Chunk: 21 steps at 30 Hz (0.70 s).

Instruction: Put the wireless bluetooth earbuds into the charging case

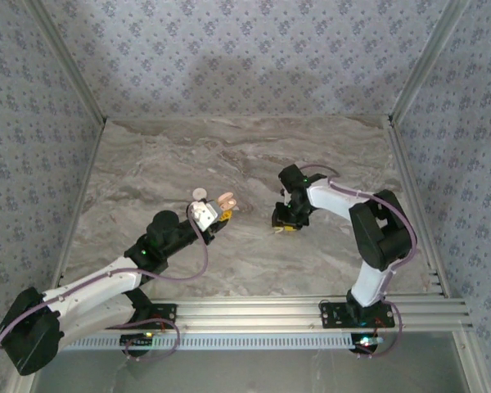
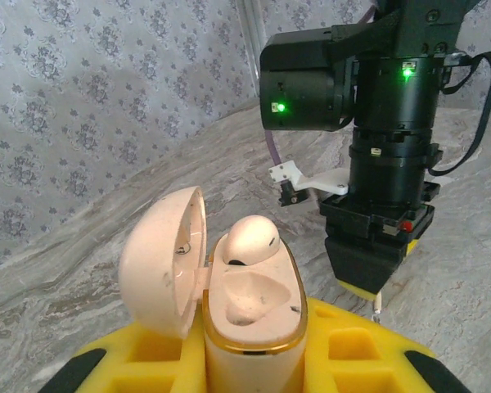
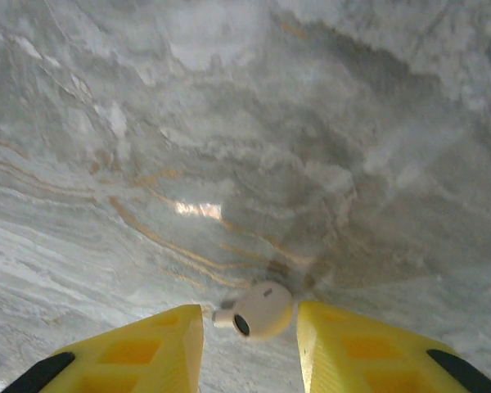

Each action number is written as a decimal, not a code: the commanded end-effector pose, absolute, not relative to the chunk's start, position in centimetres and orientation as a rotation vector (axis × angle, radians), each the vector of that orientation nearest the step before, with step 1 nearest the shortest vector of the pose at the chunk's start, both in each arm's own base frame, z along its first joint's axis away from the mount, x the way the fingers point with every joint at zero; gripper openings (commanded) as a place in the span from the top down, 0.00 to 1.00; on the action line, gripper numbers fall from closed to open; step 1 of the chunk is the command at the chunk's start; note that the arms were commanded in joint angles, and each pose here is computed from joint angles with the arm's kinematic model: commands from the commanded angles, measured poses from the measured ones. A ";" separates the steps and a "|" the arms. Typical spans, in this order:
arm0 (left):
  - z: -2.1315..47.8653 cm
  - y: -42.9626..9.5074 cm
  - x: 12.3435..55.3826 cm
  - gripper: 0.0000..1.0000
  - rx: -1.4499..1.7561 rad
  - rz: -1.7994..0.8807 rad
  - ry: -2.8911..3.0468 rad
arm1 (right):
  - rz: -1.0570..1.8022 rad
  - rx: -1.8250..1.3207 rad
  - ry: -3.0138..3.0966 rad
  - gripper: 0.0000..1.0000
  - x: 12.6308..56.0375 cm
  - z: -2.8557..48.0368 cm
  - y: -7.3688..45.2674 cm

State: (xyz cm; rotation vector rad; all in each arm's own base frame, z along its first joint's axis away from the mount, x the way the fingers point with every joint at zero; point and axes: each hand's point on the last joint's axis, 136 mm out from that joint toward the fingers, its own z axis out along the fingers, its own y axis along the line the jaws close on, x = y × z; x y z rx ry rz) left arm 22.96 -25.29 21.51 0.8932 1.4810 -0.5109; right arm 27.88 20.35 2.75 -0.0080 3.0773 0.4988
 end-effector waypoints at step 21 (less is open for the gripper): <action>23.5 -25.6 22.9 0.86 0.896 -0.515 1.428 | 0.358 -0.003 3.120 0.63 27.5 4.8 19.0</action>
